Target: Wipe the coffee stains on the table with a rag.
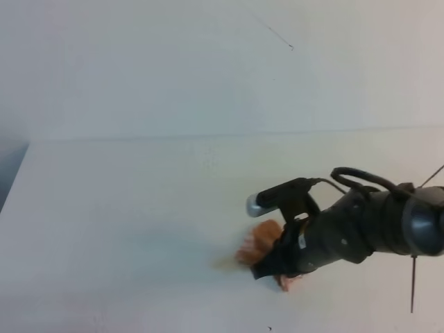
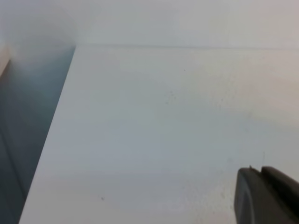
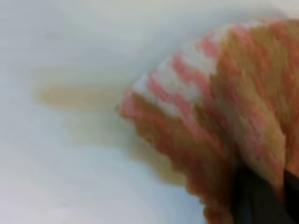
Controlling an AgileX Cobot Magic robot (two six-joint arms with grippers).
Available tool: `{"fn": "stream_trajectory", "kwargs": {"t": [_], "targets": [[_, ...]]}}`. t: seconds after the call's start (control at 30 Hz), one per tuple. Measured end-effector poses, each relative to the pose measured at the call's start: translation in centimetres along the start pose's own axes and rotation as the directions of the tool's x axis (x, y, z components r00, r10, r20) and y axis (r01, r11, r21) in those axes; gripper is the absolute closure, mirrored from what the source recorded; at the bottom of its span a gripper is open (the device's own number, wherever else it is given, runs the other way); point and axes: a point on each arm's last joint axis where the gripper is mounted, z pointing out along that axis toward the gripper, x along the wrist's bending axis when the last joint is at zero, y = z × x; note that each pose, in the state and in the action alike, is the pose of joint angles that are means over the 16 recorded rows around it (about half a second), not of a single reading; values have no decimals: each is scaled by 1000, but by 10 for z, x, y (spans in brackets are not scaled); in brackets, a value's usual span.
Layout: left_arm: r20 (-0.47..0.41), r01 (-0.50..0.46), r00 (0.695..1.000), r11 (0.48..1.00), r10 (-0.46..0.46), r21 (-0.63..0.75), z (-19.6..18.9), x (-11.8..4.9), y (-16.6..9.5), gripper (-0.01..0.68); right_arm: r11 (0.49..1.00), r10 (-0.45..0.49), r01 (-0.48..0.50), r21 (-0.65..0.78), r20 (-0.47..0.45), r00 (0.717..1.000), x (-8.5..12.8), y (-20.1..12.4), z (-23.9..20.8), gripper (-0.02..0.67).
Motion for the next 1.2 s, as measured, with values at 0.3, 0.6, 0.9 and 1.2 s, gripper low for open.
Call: {"fn": "stream_trajectory", "kwargs": {"t": [0.3,0.6,0.9,1.2], "targets": [[0,0,1000,1000,0,0,0,0,0,674,996,-84,81,-31,-91,992,64,15,-14,652],[0,0,1000,1000,0,0,0,0,0,674,996,-73,69,-60,-57,996,47,33,-17,644],[0,0,1000,1000,0,0,0,0,0,674,997,57,-56,-53,28,998,-16,45,-21,621],[0,0,1000,1000,0,0,0,0,0,674,964,167,-148,-220,67,984,-56,61,-84,611]]}}
